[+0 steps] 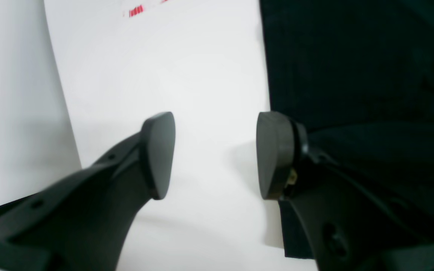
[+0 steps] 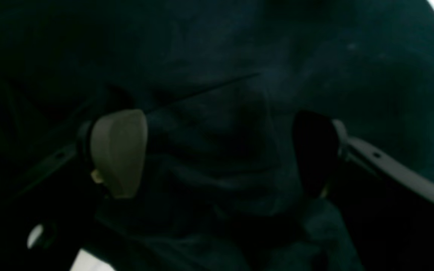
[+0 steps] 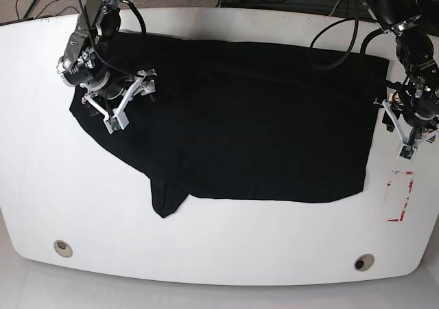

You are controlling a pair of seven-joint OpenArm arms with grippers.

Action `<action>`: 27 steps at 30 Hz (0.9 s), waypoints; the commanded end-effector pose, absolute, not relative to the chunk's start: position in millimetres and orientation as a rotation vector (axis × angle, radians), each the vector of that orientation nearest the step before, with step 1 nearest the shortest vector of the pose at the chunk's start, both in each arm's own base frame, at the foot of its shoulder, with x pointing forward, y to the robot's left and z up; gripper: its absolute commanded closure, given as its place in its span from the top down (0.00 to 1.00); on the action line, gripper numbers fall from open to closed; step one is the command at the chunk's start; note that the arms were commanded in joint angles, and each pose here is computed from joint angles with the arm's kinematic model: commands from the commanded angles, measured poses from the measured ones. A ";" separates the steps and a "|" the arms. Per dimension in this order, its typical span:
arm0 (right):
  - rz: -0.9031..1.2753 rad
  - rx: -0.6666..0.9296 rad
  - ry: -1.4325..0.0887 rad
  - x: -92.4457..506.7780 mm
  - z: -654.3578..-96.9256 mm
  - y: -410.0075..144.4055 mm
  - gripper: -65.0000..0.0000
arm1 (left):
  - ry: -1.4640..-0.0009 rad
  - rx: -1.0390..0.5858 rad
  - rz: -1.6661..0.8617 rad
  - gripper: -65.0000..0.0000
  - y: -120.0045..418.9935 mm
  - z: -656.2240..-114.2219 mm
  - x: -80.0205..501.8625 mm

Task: Layout the t-shirt on the table in an organized manner, then fold the t-shirt properly

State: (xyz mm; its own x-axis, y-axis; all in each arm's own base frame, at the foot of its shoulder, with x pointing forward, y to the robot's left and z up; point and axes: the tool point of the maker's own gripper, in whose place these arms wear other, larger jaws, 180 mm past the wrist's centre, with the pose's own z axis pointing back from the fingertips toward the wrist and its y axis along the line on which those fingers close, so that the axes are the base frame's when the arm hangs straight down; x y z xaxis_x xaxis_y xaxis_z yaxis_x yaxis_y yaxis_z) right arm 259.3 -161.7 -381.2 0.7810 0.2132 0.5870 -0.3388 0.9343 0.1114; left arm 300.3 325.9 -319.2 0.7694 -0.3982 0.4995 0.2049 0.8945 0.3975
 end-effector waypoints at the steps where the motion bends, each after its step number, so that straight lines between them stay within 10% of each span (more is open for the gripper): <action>1: 0.338 0.232 -0.675 270.8 -364.3 -152.2 0.88 | -0.645 0.358 -0.335 0.49 331.2 -306.2 306.2; 27: 0.522 0.320 -0.619 231.1 -370.0 -88.7 0.88 | -0.624 0.351 -0.341 0.49 329.9 -313.3 299.9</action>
State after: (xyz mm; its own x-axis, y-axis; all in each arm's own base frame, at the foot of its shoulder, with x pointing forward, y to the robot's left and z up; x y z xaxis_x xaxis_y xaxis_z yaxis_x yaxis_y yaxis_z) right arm 223.6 -92.3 -380.7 0.7233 0.3709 0.5824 -0.5396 0.8299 0.1417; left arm 292.3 326.0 -327.1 0.7824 -0.3973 0.4795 0.2147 0.8949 0.3912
